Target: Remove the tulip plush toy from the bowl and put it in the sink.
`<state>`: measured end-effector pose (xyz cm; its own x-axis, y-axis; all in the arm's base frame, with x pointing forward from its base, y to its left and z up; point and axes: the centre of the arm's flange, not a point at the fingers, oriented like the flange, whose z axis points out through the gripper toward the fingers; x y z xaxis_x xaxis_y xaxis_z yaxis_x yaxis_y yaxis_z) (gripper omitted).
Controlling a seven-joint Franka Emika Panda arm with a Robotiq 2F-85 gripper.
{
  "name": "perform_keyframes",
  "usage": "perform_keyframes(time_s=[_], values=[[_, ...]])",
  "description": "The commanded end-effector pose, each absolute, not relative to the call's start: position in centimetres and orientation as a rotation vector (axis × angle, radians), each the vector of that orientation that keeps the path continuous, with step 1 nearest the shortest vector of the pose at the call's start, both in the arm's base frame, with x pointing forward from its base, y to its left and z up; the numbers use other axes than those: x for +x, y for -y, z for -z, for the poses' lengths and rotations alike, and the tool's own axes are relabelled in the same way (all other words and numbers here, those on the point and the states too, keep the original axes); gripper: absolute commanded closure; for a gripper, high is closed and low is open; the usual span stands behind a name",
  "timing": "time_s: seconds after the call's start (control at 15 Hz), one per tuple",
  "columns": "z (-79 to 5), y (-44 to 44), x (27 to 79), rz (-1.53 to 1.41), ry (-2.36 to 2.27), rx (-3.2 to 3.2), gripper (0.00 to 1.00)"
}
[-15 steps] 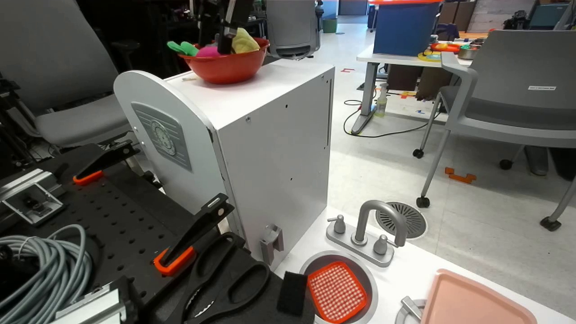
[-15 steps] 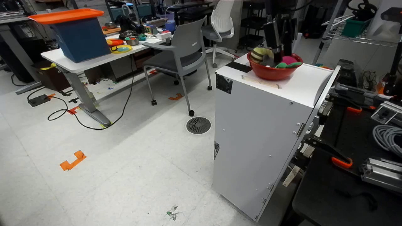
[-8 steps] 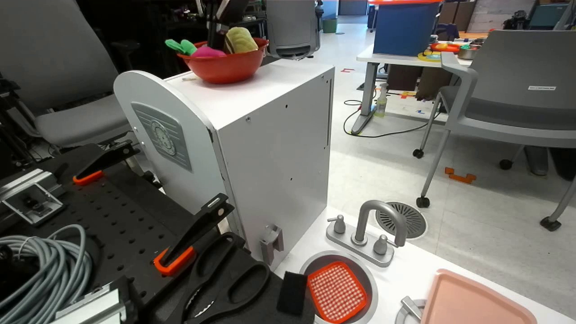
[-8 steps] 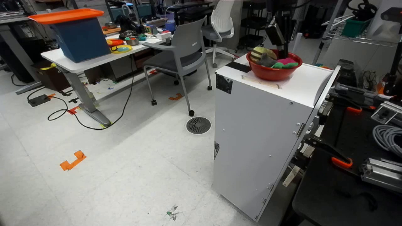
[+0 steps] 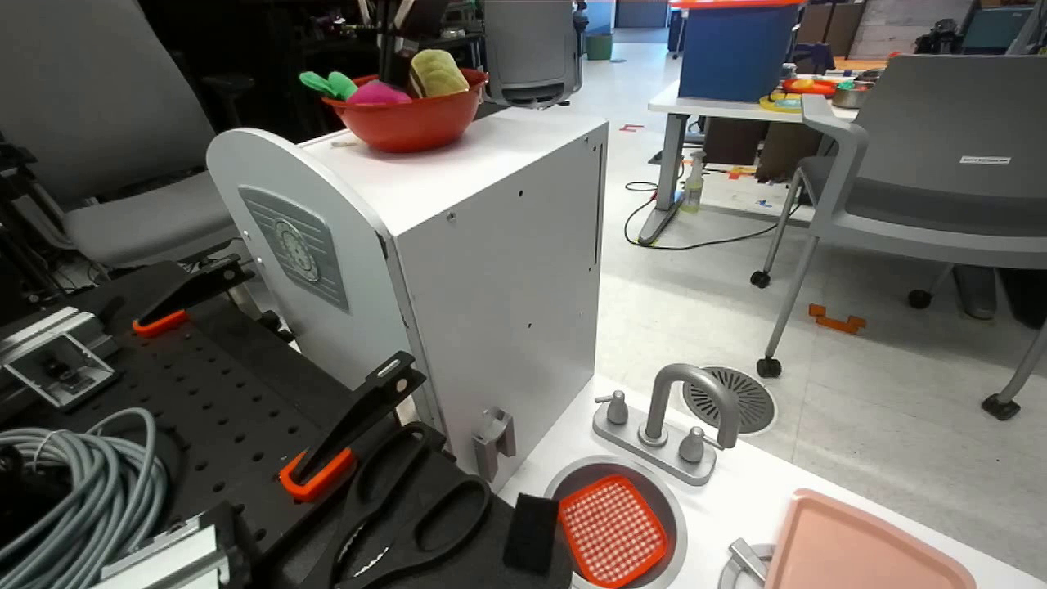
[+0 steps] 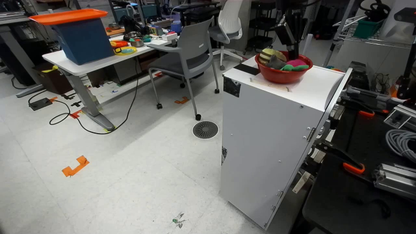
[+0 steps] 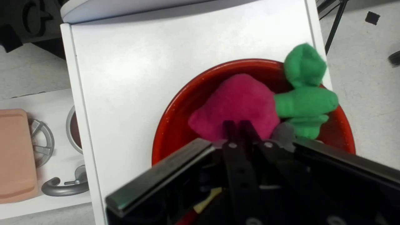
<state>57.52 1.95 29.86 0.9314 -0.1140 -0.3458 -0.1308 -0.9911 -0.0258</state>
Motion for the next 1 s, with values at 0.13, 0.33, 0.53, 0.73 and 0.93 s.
perform_keyframes(time_s=[0.13, 0.33, 0.53, 0.73, 0.93], values=[[-31.1, -2.3, 56.7, -0.532, -0.160, -3.094, 0.45], [-31.0, -2.5, 56.7, -0.534, -0.136, -3.107, 0.24], [-30.8, -2.8, 57.0, -0.530, -0.103, -3.119, 0.01], [-30.6, -3.2, 57.6, -0.534, -0.078, -3.115, 0.00], [-30.6, -3.6, 58.0, -0.533, -0.054, -3.115, 0.00]])
